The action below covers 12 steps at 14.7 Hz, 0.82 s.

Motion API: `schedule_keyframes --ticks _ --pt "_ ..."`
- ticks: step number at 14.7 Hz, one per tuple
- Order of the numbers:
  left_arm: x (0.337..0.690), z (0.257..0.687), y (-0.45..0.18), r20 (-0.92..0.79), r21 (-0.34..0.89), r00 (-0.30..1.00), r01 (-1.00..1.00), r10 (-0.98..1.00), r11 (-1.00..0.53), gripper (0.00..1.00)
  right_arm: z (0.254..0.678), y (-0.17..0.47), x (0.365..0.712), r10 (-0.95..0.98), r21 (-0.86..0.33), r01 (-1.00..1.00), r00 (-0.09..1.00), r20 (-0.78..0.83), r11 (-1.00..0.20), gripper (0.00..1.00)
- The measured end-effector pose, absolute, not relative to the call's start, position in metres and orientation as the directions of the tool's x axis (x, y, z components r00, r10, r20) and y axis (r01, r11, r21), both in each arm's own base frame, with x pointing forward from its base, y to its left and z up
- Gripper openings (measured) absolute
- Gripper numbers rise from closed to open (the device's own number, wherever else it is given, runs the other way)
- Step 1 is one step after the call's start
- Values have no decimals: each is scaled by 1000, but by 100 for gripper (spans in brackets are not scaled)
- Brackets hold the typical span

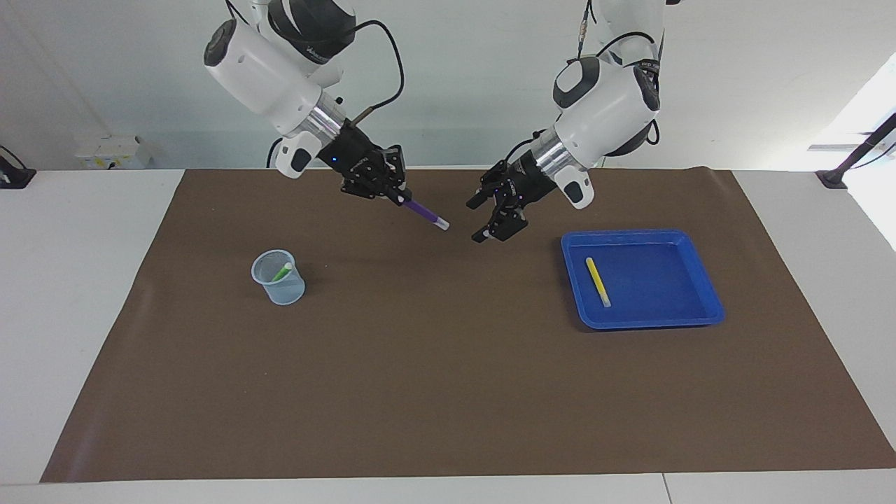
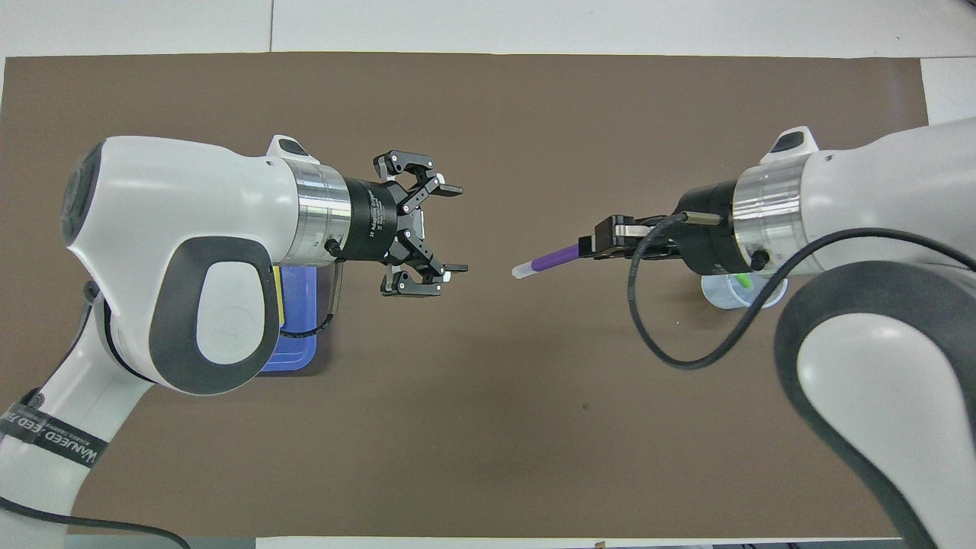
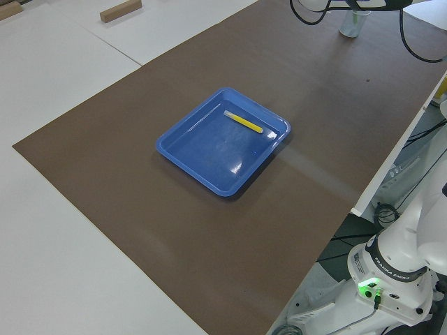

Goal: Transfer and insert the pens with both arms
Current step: 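Open the left gripper while the right gripper carries the purple pen, then insert the purple pen into the cup while the left gripper grasps yellow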

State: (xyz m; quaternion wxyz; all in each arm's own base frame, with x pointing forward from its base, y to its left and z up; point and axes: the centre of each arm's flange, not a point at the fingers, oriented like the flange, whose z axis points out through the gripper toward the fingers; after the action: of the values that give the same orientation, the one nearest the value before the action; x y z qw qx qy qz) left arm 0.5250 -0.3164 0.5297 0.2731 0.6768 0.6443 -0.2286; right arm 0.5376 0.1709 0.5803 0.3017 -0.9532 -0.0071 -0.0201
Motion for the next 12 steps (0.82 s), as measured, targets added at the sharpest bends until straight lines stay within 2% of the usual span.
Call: schedule_keyframes --ticks 3,6,8,12 --pt "534 520 -289 -632 147 175 984 755 -105 100 594 81 553 99 -495 130 991 89 -859 17" --pt "540 508 -250 -539 207 355 935 764 -289 100 596 6 562 254 -331 281 959 123 -901 17" --pt "545 500 -220 -477 230 488 872 731 -432 100 586 -16 566 368 -215 383 924 105 -898 17" --pt "546 475 -169 -325 218 757 644 567 -733 100 550 -24 567 399 -145 409 912 90 -901 17"
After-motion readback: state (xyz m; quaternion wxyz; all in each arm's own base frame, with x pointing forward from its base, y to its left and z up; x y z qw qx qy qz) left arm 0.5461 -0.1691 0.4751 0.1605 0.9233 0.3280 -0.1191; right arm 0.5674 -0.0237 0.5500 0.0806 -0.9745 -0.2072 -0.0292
